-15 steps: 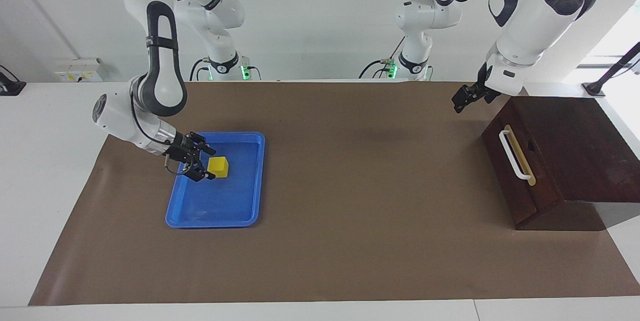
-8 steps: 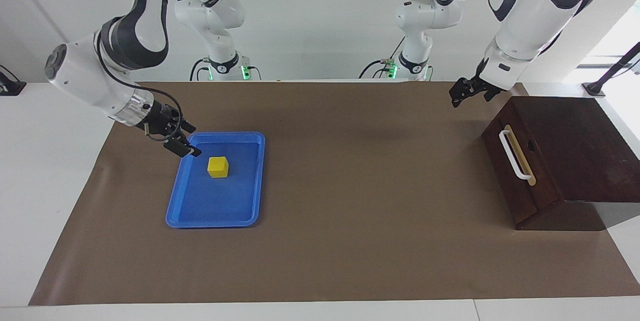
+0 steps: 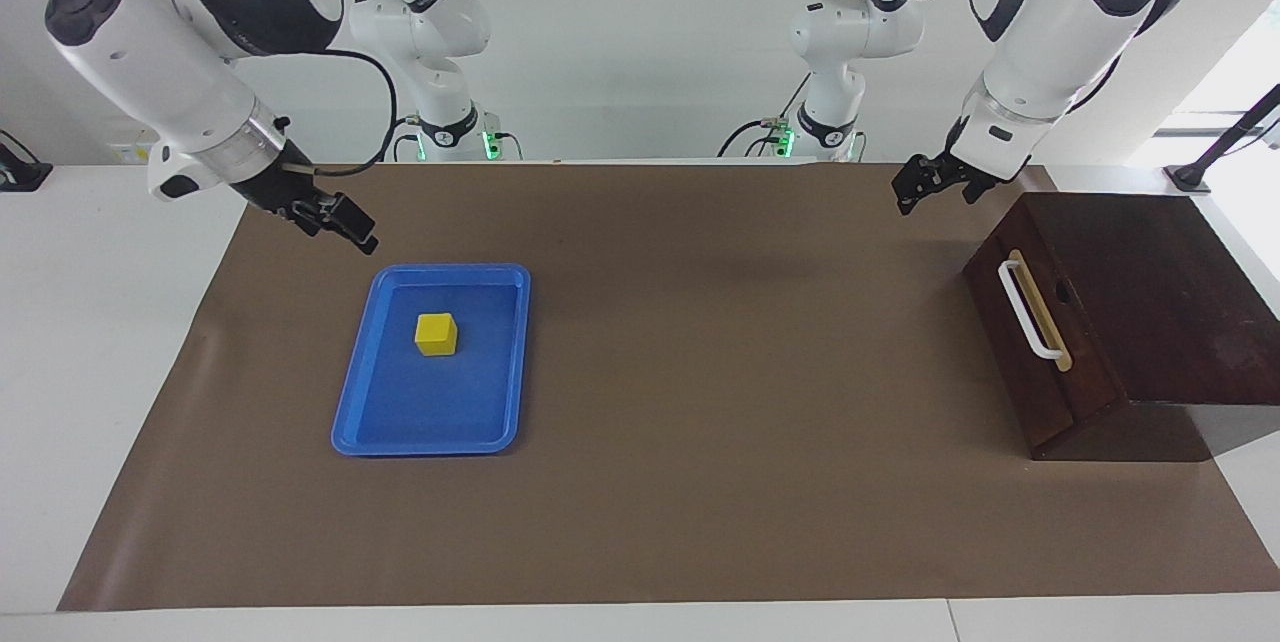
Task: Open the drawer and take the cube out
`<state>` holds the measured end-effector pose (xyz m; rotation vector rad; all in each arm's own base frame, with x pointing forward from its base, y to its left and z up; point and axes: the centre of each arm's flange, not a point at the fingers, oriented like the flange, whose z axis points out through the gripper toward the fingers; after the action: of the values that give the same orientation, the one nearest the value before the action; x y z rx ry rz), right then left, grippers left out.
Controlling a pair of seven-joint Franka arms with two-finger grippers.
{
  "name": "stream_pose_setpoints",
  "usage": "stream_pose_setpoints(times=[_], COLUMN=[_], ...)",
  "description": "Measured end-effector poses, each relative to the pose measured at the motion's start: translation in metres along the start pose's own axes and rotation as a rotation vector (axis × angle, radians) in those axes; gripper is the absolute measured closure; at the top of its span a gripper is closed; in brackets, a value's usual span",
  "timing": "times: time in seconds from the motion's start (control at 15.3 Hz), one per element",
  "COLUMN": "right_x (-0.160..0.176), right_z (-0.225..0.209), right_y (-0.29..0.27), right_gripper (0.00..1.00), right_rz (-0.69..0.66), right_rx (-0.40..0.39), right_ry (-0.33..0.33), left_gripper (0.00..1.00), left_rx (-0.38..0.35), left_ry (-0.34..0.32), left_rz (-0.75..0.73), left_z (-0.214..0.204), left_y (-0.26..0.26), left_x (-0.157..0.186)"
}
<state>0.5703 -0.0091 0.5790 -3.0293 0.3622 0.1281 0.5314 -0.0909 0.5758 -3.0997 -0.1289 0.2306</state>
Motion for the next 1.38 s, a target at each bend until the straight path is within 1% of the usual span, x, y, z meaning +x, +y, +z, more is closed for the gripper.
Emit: stream_pose_setpoints(times=[0.2,0.33,0.59,0.85,1.05,1.38], right_x=[-0.016,-0.022,-0.031,-0.028,-0.028,-0.027], right_z=[-0.026,-0.031,-0.025,-0.024,-0.023,-0.024], right_y=[-0.004,-0.003,-0.005,0.01,0.012,0.011], right_gripper=[0.0,0.0,0.0,0.0,0.0,0.0], right_rz=[-0.232,-0.299,-0.316,-0.288,-0.286,-0.286], right_rx=[-0.066,-0.077,-0.085,-0.084,-0.086,-0.1], right_ry=[0.052,0.048,-0.026,-0.033,-0.035,-0.02], left_gripper=[0.0,0.0,0.0,0.0,0.0,0.0], left_rx=[0.003,0.003,-0.003,-0.002,-0.002,-0.002], left_ry=[-0.015,-0.02,-0.019,-0.018,-0.018,-0.018], left_rz=[0.018,0.047,0.033,0.04,0.042,0.042], left_z=[0.001,0.0,-0.002,-0.002,-0.002,-0.002], left_y=[-0.003,-0.006,-0.025,-0.022,-0.021,-0.021], left_x=[-0.001,-0.002,0.0,0.0,-0.001,-0.001])
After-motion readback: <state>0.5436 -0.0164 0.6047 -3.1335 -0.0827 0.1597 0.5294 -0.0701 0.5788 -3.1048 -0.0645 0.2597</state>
